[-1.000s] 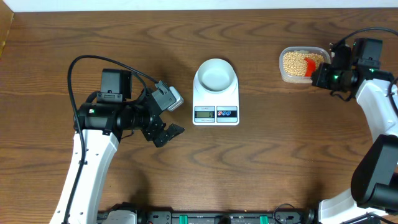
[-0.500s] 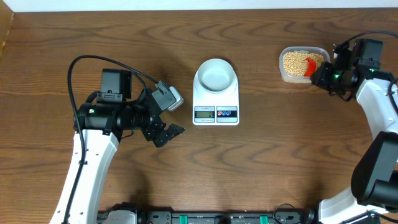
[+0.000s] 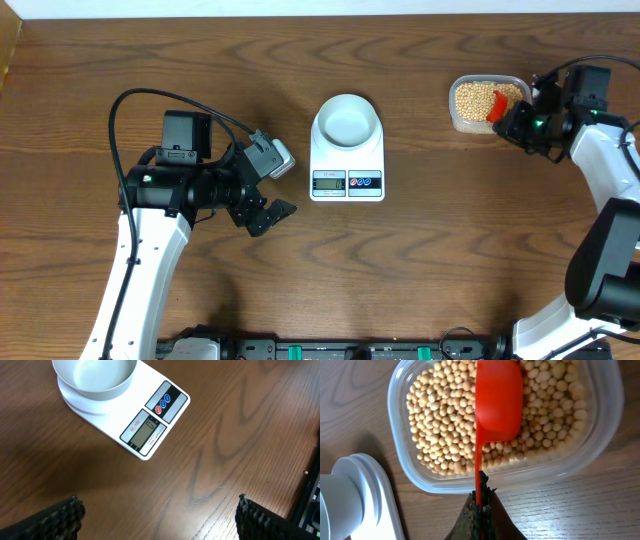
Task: Scoop item into bowl and weigh 50g on scale
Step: 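Push the red scoop through the soybeans with the right gripper, then drag the scoop along the tub and lift it filled with soybeans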
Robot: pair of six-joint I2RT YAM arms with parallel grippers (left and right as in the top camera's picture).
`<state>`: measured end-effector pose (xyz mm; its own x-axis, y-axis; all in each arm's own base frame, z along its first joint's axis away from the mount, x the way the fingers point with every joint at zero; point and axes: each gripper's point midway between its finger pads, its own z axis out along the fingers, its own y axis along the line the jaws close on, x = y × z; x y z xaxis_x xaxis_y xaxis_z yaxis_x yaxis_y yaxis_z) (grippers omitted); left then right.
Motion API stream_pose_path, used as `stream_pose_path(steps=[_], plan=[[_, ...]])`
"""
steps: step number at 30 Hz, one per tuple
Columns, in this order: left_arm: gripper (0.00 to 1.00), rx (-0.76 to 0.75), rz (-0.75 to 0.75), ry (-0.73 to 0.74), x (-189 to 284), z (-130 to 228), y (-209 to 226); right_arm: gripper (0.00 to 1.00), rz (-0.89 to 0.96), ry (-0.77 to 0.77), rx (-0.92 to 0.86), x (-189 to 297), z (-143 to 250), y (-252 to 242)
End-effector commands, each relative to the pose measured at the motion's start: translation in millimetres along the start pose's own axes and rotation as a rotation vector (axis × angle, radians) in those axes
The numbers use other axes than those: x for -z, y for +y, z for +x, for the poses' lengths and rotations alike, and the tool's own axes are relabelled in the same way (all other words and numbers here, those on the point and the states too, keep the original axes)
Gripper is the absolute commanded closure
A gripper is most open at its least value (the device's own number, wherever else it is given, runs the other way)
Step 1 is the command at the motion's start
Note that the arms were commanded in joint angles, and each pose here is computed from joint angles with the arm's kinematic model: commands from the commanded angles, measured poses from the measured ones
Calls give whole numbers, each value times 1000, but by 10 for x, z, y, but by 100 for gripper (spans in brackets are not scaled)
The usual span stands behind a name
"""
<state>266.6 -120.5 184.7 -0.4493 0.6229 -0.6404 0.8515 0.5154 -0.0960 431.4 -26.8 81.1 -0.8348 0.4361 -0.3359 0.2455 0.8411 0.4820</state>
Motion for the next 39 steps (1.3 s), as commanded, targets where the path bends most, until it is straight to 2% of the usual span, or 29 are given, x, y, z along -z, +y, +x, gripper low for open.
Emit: stream_pose_path(steps=[1,14,26,35,39], plan=[[2,-30,-16,-21,78,-80,10,99,28,13,-67,-55,5,-168],[1,-30,-16,-21,78,-80,10,99,31,-10,-119,-15,-60,-259],[2,-30,-16,-21,78,-80,10,99,-149,20,-96,3,-39,54],[1,-30,-16,-21,78,-80,10,99,-186,75,-123,19,82,115],[1,-30,-16,-21,78,-80,10,99,-175,48,-108,12,20,96]])
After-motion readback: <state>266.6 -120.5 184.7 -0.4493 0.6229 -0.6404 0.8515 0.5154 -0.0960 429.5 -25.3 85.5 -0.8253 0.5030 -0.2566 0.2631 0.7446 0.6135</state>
